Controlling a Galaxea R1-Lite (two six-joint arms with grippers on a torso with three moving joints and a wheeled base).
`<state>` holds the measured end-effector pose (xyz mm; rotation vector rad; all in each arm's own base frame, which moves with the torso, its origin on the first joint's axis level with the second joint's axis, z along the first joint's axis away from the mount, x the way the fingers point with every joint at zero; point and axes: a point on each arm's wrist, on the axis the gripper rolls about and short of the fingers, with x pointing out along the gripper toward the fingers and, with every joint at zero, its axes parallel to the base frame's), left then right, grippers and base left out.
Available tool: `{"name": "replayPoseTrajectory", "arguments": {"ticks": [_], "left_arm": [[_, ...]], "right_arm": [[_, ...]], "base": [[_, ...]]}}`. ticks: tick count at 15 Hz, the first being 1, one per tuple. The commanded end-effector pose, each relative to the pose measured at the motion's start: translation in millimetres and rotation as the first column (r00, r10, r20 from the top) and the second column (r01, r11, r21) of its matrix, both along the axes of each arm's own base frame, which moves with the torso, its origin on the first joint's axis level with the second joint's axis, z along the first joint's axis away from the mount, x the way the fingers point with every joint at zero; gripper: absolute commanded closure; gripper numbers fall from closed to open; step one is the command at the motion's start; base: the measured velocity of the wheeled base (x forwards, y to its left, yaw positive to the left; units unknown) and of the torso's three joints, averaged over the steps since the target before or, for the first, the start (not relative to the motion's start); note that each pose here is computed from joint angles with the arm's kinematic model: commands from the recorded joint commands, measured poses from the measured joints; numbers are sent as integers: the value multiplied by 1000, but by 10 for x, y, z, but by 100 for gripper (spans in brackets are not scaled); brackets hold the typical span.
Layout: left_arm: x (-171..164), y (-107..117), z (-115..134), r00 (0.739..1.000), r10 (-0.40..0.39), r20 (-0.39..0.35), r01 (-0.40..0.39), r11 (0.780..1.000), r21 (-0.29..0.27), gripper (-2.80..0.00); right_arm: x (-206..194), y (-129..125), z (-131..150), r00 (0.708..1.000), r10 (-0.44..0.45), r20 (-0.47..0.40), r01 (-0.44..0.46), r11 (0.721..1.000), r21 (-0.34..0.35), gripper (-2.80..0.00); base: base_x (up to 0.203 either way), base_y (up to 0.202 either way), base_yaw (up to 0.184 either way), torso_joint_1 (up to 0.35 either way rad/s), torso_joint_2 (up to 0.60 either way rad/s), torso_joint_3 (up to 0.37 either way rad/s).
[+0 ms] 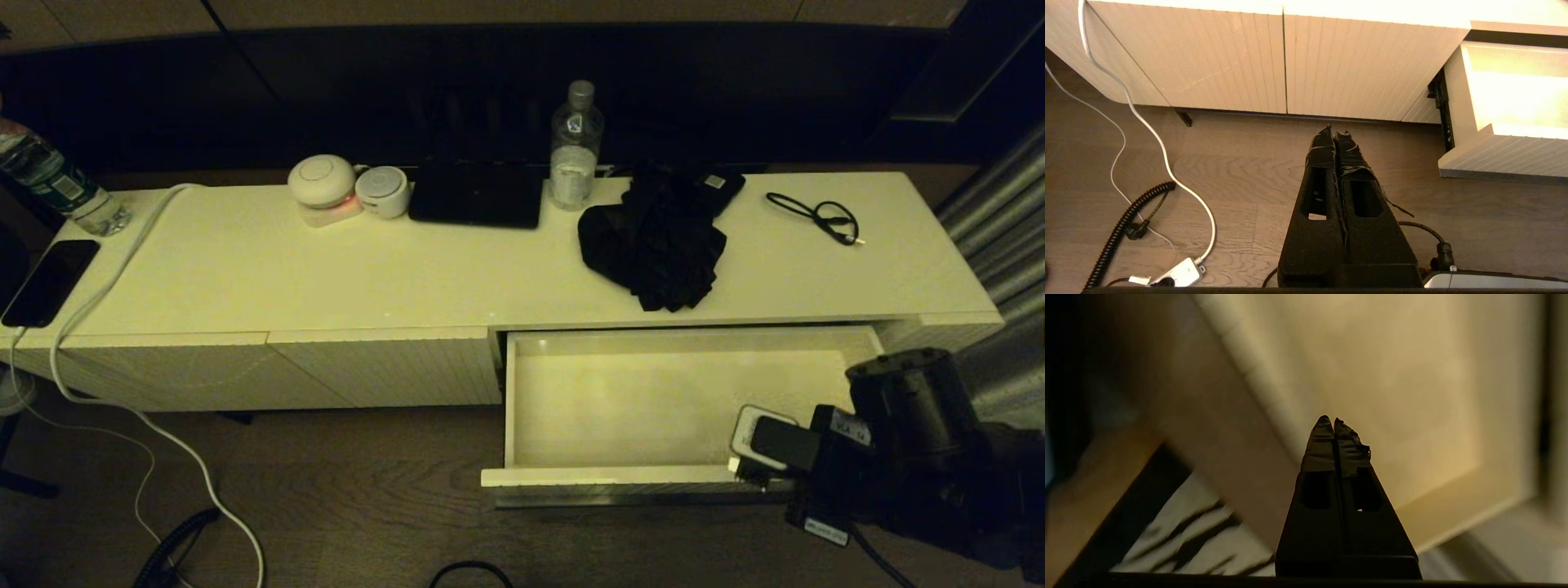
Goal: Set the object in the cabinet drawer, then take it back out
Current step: Close the drawer
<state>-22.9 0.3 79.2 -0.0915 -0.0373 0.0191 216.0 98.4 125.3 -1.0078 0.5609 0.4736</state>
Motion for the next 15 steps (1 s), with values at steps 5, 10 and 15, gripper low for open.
{"name": "replayPoseTrajectory", "arguments": {"ticks": [5, 10, 15], "left_arm": [[-1, 0, -1, 1000, 1, 2, -1, 1000, -1, 0], [-1, 0, 0, 1000, 1, 2, -1, 1000, -1, 0], [-1, 0, 0, 1000, 1, 2, -1, 1000, -1, 0]], "right_arm": [[96, 46, -601, 998, -1, -65, -1, 1000, -30, 0], [195, 79, -726, 1000, -21, 12, 21, 1000, 1, 0], [401, 155, -711, 985, -103, 136, 100, 995, 27, 0]], "base": [[0, 0, 0, 0, 0, 0], [0, 0, 0, 0, 0, 0], [0, 0, 0, 0, 0, 0]]}}
